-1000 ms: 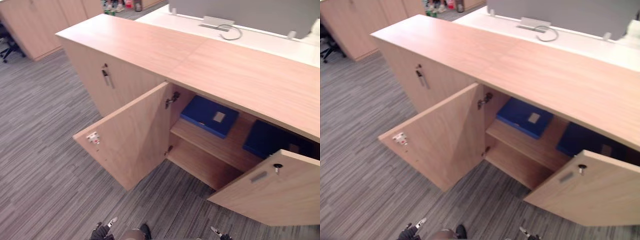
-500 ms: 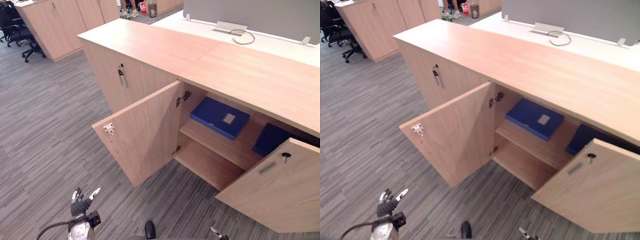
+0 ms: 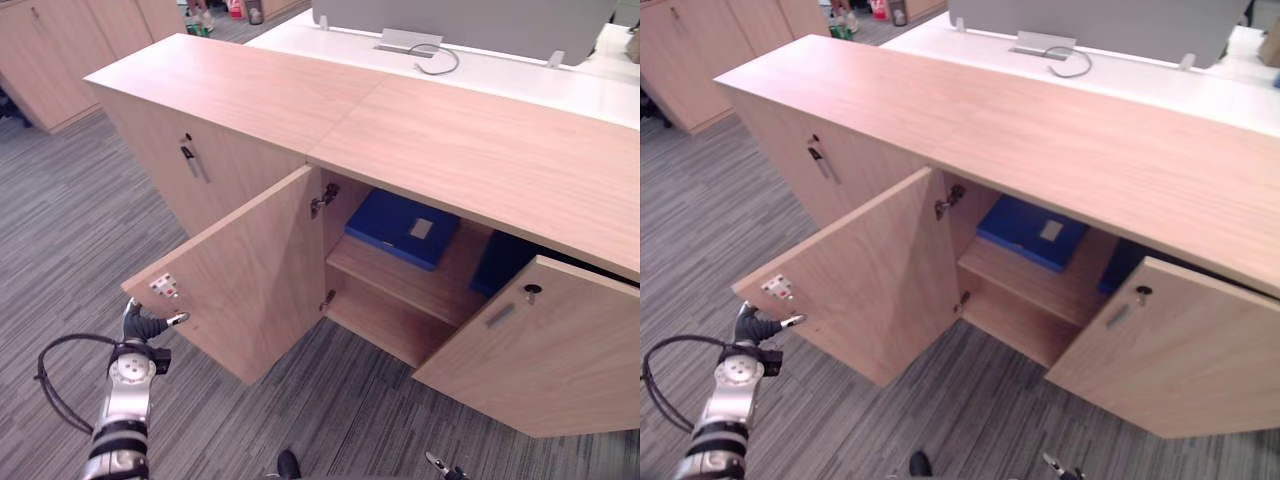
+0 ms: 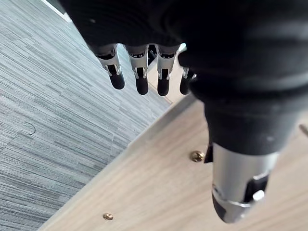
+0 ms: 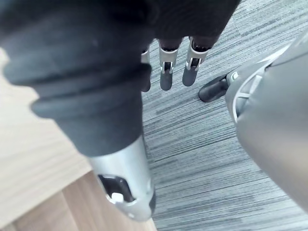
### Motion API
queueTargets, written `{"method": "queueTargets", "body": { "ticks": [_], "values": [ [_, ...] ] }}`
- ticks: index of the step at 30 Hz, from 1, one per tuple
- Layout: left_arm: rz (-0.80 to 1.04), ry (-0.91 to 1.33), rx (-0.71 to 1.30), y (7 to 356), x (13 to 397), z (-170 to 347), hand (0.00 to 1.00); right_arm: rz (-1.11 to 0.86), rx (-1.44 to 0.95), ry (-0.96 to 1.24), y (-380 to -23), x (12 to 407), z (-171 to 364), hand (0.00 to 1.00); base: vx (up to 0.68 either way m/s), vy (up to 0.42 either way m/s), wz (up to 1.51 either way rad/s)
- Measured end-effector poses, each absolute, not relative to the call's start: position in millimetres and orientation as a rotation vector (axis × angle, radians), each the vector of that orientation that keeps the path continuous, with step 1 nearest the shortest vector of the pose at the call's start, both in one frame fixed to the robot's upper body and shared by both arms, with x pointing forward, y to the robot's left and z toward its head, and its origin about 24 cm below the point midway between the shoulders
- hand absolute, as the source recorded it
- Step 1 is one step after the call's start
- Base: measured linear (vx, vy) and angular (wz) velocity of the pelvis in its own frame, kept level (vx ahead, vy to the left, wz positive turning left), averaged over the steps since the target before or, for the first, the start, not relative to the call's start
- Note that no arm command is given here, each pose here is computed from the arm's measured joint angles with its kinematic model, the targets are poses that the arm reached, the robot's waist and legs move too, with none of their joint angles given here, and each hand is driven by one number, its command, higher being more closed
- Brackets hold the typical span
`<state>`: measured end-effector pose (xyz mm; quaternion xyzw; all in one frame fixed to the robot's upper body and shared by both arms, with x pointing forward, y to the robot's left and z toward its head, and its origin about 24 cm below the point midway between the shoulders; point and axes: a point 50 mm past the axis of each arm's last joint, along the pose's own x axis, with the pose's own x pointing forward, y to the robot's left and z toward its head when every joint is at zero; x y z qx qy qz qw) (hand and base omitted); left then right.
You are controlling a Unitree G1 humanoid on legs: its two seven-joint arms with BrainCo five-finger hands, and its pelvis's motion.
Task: Walk over to the cabinet, pick up the folder, carry it to the office cabinet, place the folder inside the office cabinet, then close the office cabinet door
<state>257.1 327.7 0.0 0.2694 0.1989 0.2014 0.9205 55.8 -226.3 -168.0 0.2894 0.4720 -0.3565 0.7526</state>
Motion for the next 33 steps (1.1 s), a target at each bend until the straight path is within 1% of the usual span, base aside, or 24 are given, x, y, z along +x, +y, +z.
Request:
{"method": "queueTargets", "body": {
  "ticks": [4, 7, 11, 15, 18, 19, 20, 22, 24, 25, 26, 28, 30, 31, 32, 33],
  "values": [
    [0.421, 0.498, 0.605, 350.3, 263.3, 3.6, 0.0, -0.841, 0.679, 1.016, -232.1, 48.8, -167.8, 0.0, -0.06, -0.004, -0.25],
    [0.419, 0.52, 0.617, 353.9, 265.6, 5.1, 0.0, -0.847, 0.673, 1.01, -236.5, 48.6, -166.8, 0.0, -0.09, 0.016, -0.16],
    [0.348, 0.526, 0.659, 342.8, 271.7, 2.0, 0.0, -0.922, 0.72, 1.008, -239.1, 35.7, -168.1, 0.0, -0.08, 0.023, -0.01],
    [0.248, 0.494, 0.662, 318.1, 277.6, -4.2, 0.0, -0.968, 0.762, 1.021, -235.5, 24.6, -170.1, 0.0, -0.07, 0.03, 0.07],
    [0.081, 0.463, 0.661, 283.0, 273.0, -17.0, 0.0, -0.991, 0.768, 1.02, -236.4, 21.5, -170.1, 0.0, -0.05, 0.055, 0.21],
    [-0.017, 0.455, 0.669, 265.0, 270.7, -23.2, 0.0, -0.989, 0.768, 1.024, -235.7, 22.0, -170.4, 0.0, -0.04, 0.067, 0.5],
    [-0.162, 0.472, 0.679, 240.1, 264.4, -35.8, 0.0, -0.977, 0.765, 1.031, -234.0, 25.2, -170.8, 0.0, -0.03, 0.058, 0.48],
    [-0.309, 0.519, 0.683, 220.1, 253.7, -50.9, 0.0, -0.957, 0.762, 1.039, -231.3, 30.7, -171.4, 0.0, -0.03, 0.065, 0.21],
    [-0.598, 0.582, 0.651, 168.1, 229.6, -77.4, 0.0, -0.898, 0.749, 1.046, -225.9, 44.5, -171.7, 0.0, -0.04, 0.089, 0.02],
    [-0.695, 0.569, 0.618, 143.4, 222.0, -80.9, 0.0, -0.874, 0.736, 1.049, -224.4, 49.3, -171.5, 0.0, -0.02, 0.06, 0.01],
    [-0.749, 0.555, 0.585, 128.0, 218.4, -80.6, 0.0, -0.867, 0.735, 1.049, -223.4, 51.6, -171.4, 0.0, -0.01, 0.057, 0.01],
    [-1.061, 0.478, 0.432, 63.2, 196.2, -69.7, 0.0, -0.83, 0.712, 1.047, -219.7, 62.4, -170.8, 0.0, 0.0, 0.05, -0.01],
    [-1.237, 0.39, 0.318, 25.5, 179.2, -52.2, 0.0, -0.798, 0.692, 1.05, -216.8, 68.1, -170.4, 0.0, 0.02, 0.01, -0.05],
    [-1.333, 0.314, 0.2, -0.1, 170.4, -33.0, 0.0, -0.77, 0.672, 1.054, -214.6, 71.1, -170.3, 0.0, 0.02, -0.022, -0.05],
    [-1.385, 0.238, 0.097, -16.6, 167.1, -13.8, 0.0, -0.747, 0.66, 1.055, -212.8, 75.4, -169.9, 0.0, 0.01, -0.037, -0.05],
    [-1.395, 0.21, 0.053, -21.0, 167.6, -6.0, 0.0, -0.732, 0.649, 1.058, -211.9, 76.8, -169.8, 0.0, 0.0, -0.065, -0.04]
  ]
}}
